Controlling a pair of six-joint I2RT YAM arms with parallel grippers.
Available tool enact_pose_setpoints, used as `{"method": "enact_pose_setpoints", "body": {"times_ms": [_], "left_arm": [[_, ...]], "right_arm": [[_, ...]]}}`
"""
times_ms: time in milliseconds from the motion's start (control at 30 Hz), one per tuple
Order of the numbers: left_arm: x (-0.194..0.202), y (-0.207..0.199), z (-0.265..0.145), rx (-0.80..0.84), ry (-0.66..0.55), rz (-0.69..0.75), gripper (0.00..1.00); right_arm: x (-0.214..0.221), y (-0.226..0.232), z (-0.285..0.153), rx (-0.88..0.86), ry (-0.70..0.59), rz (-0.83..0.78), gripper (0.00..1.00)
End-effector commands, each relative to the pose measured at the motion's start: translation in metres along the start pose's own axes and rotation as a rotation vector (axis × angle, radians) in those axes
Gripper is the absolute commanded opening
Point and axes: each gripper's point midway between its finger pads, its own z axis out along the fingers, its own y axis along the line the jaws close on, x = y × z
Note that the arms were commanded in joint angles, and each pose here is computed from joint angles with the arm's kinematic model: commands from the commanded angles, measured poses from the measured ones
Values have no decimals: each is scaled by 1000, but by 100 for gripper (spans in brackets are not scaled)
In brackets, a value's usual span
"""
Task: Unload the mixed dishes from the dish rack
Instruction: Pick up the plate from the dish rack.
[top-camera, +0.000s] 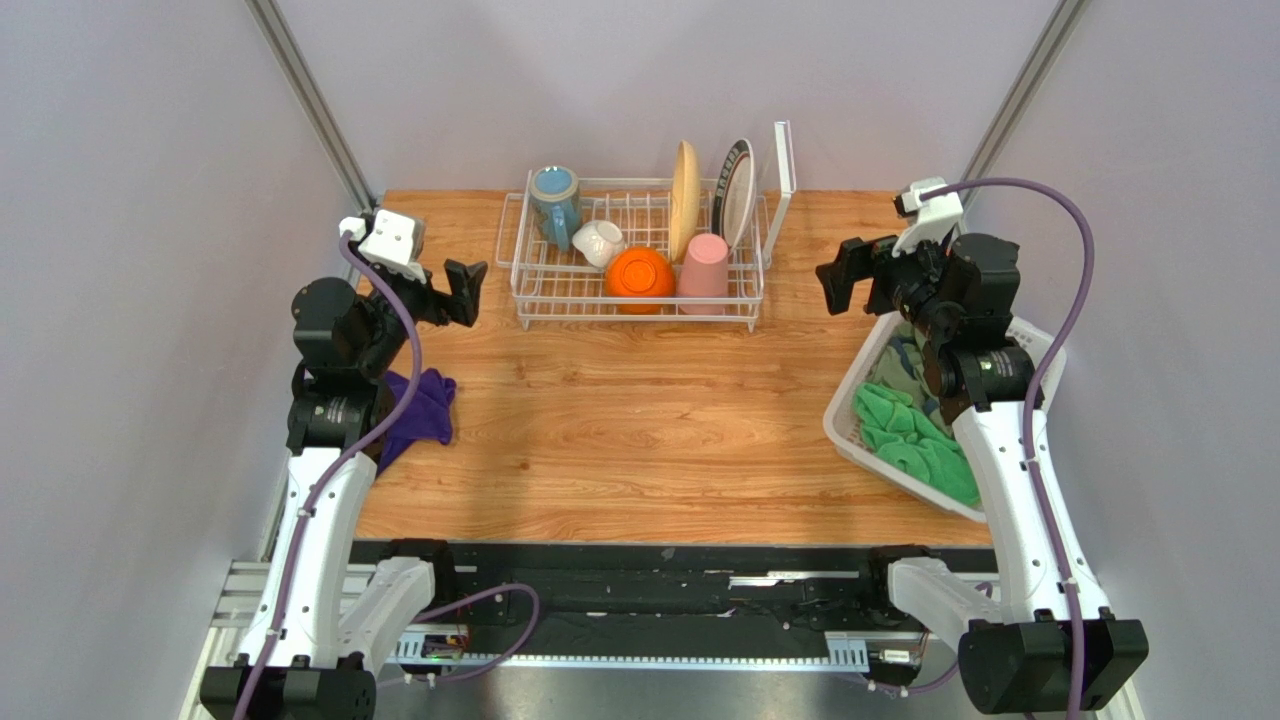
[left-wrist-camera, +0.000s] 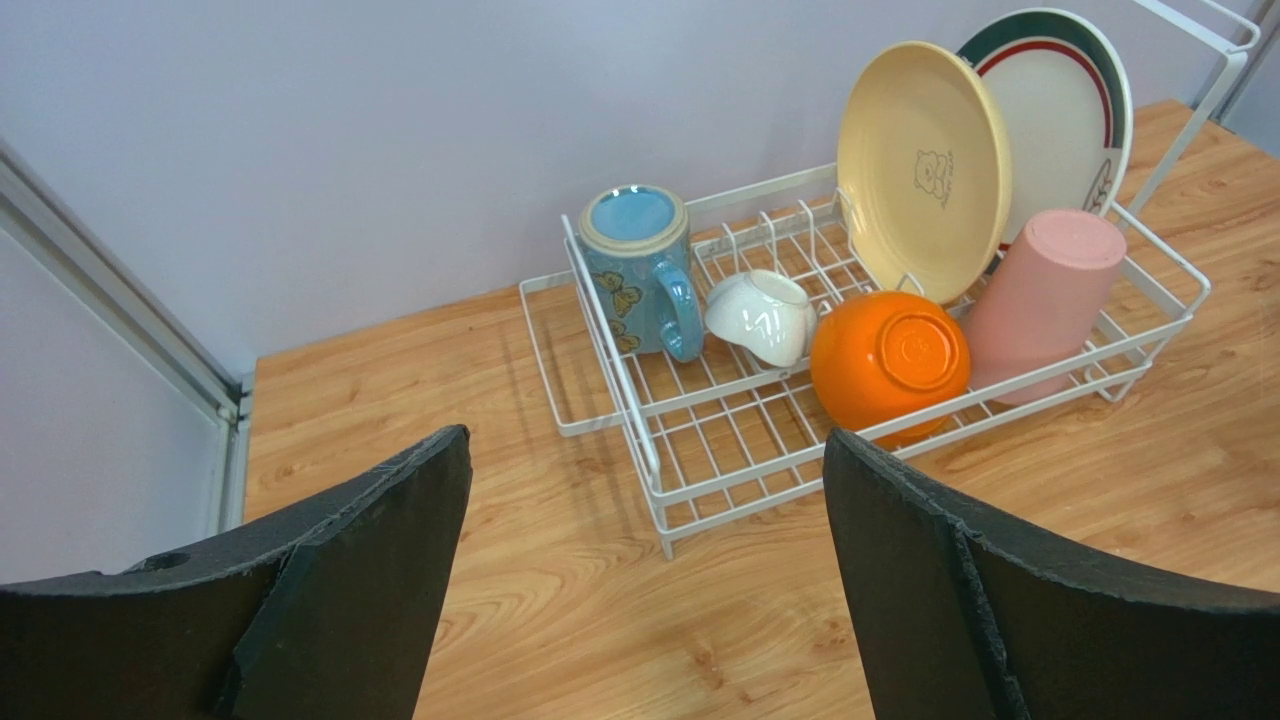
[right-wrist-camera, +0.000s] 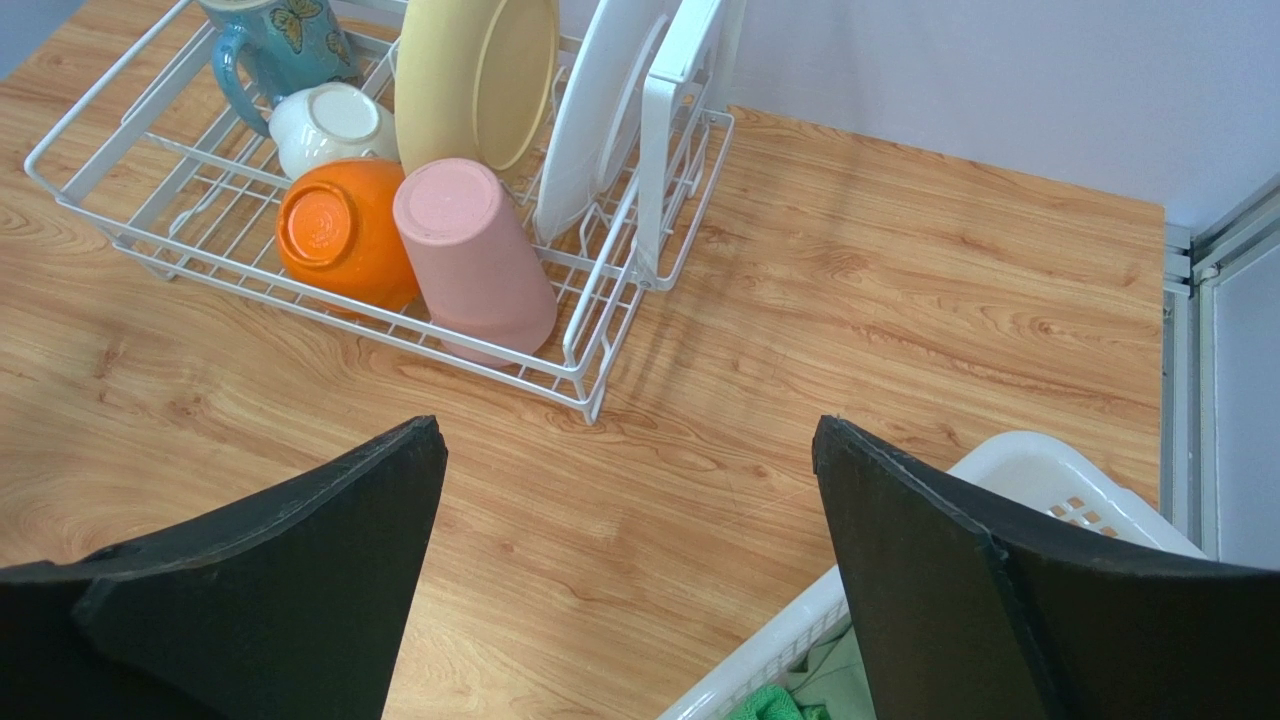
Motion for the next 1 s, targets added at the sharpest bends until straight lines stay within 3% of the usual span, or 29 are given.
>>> {"method": "enact_pose_setpoints", "body": {"times_ms": [0,367,633,967], "left_arm": [[-11,3,-3,-9,-34,32,95],[-9,6,1,-23,-23,22,94],[-6,13,10,-53,-11,-8,92],[6,20,12,-92,-5,-19,92]], "right_arm": [[-17,3,-4,-17,-36,-29,99],[-33,-1,10,73,-51,28,99],[-59,28,44,110,-91,14,98],[-89,56,102,134,-140,64,86]]}}
